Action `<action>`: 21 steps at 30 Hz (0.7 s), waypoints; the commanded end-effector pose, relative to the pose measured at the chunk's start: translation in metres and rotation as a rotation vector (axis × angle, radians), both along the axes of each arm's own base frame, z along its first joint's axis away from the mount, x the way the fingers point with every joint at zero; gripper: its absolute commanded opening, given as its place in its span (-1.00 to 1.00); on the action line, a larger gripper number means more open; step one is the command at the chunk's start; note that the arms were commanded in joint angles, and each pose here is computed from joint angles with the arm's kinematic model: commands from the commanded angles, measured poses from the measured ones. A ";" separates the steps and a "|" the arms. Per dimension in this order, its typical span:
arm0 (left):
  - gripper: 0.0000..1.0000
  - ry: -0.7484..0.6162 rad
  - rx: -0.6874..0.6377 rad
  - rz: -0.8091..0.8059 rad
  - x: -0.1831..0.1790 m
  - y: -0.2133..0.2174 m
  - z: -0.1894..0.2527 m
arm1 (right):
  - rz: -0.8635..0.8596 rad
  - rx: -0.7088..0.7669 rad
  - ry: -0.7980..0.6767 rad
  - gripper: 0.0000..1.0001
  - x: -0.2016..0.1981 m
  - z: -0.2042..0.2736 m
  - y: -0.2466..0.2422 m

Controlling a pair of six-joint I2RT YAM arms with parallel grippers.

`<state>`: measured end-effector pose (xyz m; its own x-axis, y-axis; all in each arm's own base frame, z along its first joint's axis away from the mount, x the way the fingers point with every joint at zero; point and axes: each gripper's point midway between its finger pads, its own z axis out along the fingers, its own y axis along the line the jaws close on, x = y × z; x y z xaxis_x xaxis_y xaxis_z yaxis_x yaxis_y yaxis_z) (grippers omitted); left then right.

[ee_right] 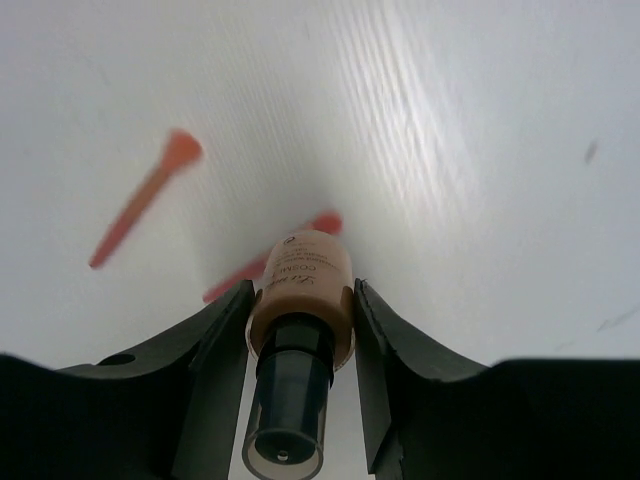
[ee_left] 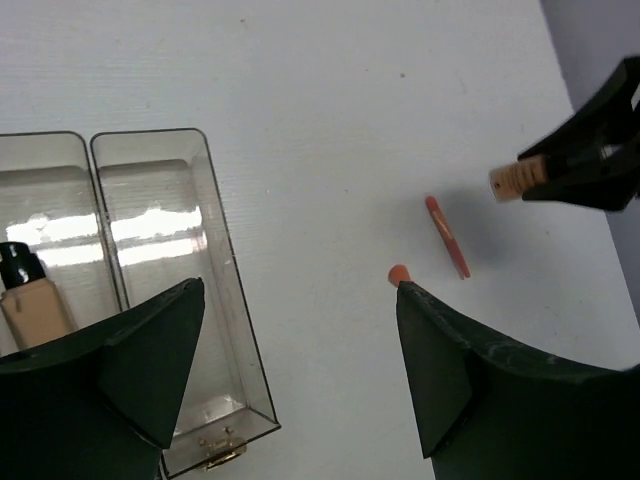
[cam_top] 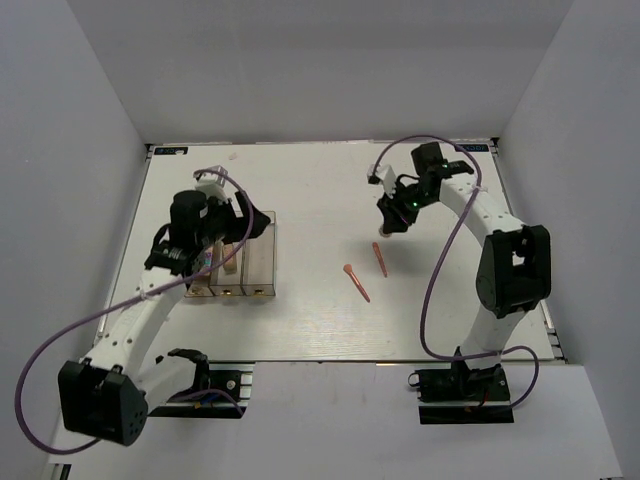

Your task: Organize the makeup

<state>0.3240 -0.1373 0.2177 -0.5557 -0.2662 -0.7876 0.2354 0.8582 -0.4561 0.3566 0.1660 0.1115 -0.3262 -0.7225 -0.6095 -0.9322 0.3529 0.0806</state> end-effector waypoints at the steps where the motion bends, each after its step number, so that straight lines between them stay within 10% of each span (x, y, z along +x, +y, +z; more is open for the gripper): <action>1: 0.74 -0.277 -0.069 -0.102 -0.008 -0.015 0.052 | 0.260 0.223 -0.079 -1.00 -0.009 0.062 0.070; 21: 0.72 -0.530 -0.128 -0.042 -0.069 0.008 0.090 | 0.487 0.666 0.047 -1.00 -0.056 0.104 0.348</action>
